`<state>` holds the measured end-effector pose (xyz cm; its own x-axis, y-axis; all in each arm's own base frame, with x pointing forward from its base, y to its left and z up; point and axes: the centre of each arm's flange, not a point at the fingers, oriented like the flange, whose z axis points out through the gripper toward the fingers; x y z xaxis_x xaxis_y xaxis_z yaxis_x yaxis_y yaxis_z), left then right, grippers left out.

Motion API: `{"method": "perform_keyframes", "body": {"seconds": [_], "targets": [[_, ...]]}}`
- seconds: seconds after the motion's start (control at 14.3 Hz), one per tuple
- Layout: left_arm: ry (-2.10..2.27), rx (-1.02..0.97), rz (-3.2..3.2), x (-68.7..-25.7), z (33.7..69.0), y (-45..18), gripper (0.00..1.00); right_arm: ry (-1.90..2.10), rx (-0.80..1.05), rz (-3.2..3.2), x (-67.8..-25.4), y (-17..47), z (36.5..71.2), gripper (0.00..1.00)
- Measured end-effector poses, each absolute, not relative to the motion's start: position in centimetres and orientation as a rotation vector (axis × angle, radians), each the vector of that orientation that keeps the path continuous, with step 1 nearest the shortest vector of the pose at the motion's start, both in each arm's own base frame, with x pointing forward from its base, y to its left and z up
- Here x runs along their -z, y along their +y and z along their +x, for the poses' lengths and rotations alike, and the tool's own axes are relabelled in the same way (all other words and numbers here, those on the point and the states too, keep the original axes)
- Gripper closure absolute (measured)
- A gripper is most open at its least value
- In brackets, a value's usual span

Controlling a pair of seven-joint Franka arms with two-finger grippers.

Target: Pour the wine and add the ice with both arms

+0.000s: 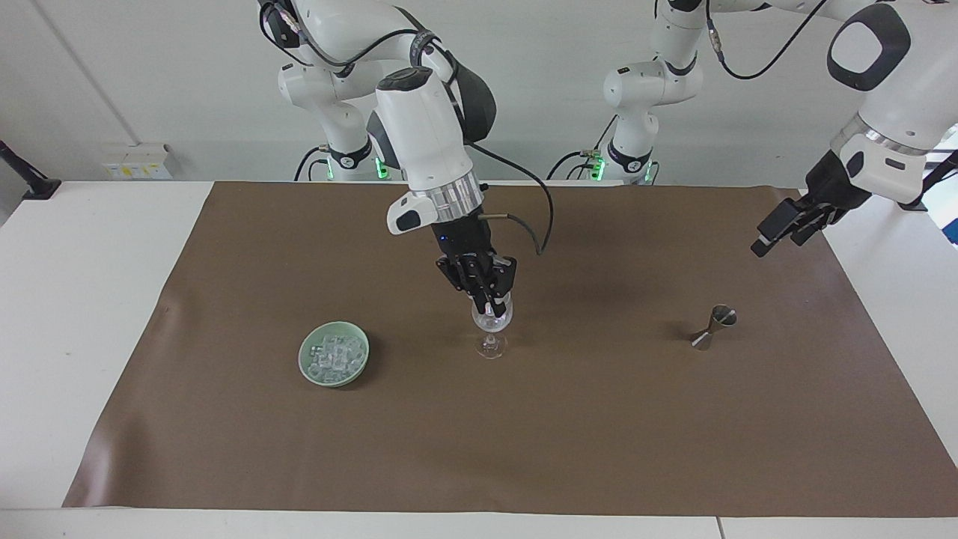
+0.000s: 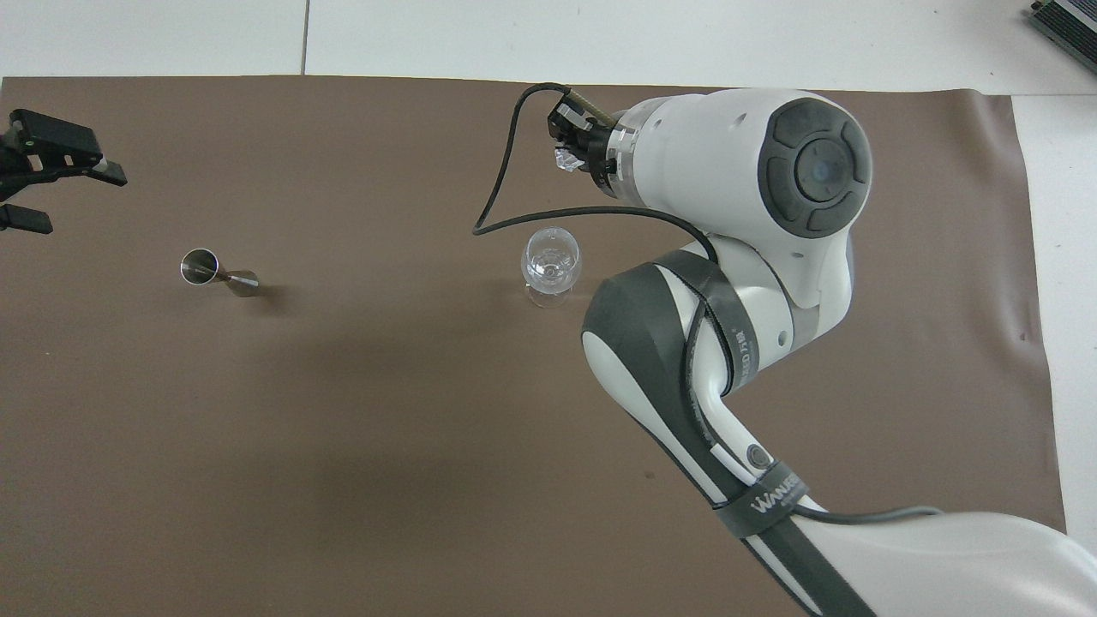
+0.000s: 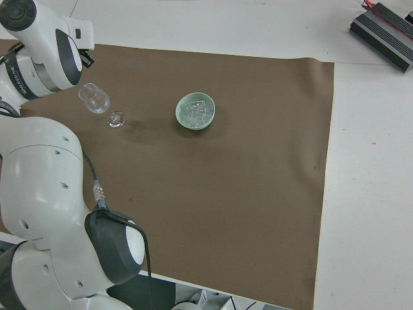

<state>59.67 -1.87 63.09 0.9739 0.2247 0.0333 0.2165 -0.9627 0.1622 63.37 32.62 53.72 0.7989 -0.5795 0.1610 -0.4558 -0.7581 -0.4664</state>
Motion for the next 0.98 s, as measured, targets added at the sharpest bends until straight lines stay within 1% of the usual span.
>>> {"method": "perform_keyframes", "body": {"seconds": [0.28, 0.49, 0.77, 0.98], "targets": [[0.101, -0.052, 3.031, -64.2, 57.6, -4.1, 0.0, 0.788, 0.374, -2.617, -53.0, 32.5, 63.0, 0.7], [0.008, -0.028, 3.074, -63.7, 56.6, -5.5, 0.0, 0.803, 0.352, -2.633, -52.4, 32.4, 62.3, 0.7], [-0.07, 0.007, 3.098, -62.7, 55.4, -5.4, 0.0, 0.844, 0.31, -2.641, -52.1, 32.9, 61.1, 0.7], [-0.075, -0.019, 3.102, -61.7, 55.1, -5.5, 0.0, 0.851, 0.29, -2.657, -51.8, 33.0, 60.3, 0.7]]}}
